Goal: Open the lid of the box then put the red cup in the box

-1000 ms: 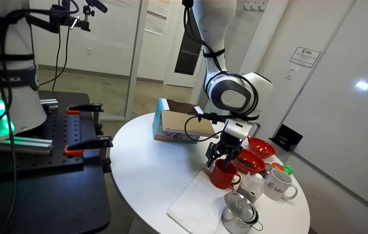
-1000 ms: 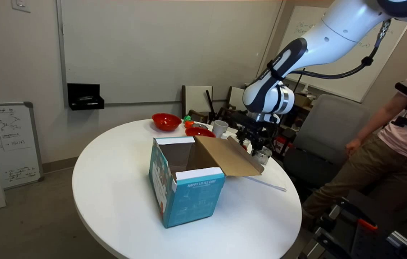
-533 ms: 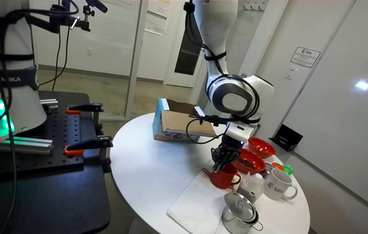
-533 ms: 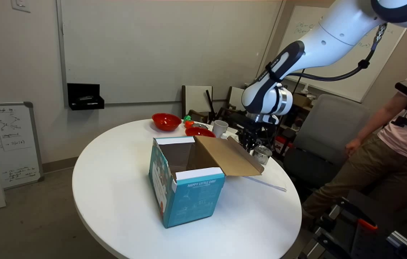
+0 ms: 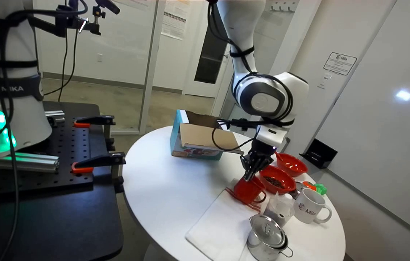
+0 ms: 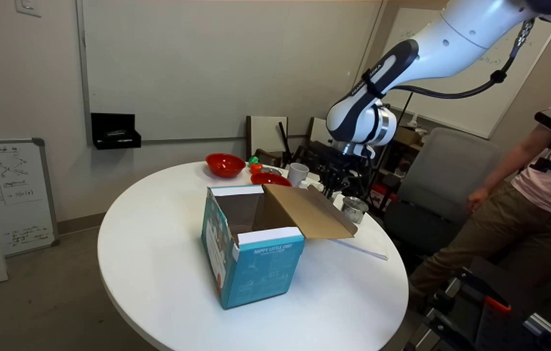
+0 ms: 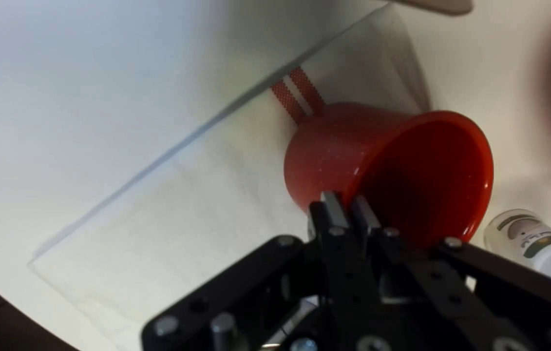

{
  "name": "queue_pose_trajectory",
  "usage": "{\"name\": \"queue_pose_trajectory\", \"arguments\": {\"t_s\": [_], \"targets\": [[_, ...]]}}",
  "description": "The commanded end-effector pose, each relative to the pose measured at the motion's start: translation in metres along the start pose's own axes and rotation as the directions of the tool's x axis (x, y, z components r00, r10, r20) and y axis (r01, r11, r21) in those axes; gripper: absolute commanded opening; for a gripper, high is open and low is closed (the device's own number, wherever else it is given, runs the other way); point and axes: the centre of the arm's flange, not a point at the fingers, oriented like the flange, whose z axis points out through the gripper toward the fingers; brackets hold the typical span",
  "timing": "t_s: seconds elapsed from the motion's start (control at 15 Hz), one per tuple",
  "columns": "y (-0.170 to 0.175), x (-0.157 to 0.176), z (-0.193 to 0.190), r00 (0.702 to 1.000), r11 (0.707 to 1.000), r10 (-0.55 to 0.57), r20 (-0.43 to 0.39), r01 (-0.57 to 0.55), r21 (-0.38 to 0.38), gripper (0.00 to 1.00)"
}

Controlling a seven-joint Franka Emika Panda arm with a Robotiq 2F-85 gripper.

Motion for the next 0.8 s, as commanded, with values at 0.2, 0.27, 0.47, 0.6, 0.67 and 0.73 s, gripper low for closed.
{"name": "queue_pose_trajectory", "arguments": {"t_s": [0.2,0.27,0.47,0.6,0.67,0.73], "targets": [[0.02,-0.037,-0.089,0.998,0.994,-0.059,-0.002,0.059,0.089,0.04],[0.021,-0.042,-0.098,0.998,0.993,-0.066,-0.002,0.066,0.1,0.04],[0.028,-0.055,-0.124,0.997,0.987,-0.074,-0.007,0.075,0.139,0.04],[0.032,-0.06,-0.14,0.997,0.981,-0.069,-0.021,0.072,0.179,0.04],[0.035,-0.063,-0.147,0.997,0.976,-0.07,-0.029,0.075,0.202,0.04],[0.036,-0.065,-0.153,0.997,0.971,-0.074,-0.038,0.08,0.224,0.04]]}}
